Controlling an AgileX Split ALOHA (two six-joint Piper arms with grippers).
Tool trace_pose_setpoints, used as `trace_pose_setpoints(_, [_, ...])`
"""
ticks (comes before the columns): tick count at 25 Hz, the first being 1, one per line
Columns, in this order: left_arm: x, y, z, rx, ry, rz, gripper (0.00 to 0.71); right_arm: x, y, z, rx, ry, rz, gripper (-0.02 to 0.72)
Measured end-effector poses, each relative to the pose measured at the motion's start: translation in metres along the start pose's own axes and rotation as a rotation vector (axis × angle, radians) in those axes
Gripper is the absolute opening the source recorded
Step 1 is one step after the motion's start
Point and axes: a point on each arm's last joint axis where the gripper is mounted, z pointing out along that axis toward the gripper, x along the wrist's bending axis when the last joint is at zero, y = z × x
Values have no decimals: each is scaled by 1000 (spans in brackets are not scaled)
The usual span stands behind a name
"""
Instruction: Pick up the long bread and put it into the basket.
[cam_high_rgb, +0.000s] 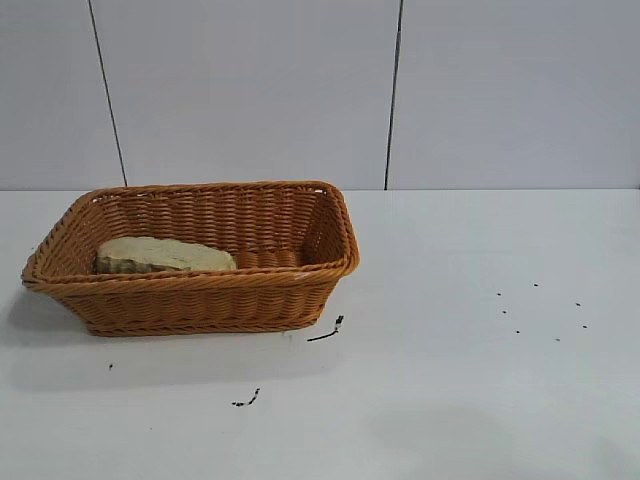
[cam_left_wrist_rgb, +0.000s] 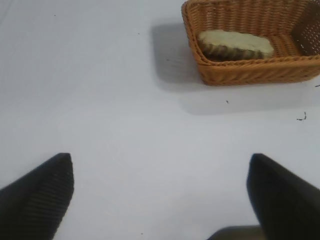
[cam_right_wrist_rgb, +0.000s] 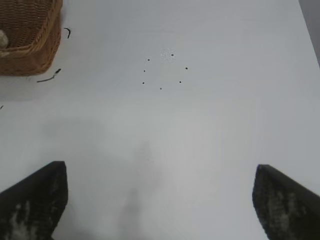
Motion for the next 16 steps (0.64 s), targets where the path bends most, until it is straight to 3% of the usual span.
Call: trace_pose_setpoints(16, [0,0,0,3,0,0,693,-2,0,0,-1,-20,0,690])
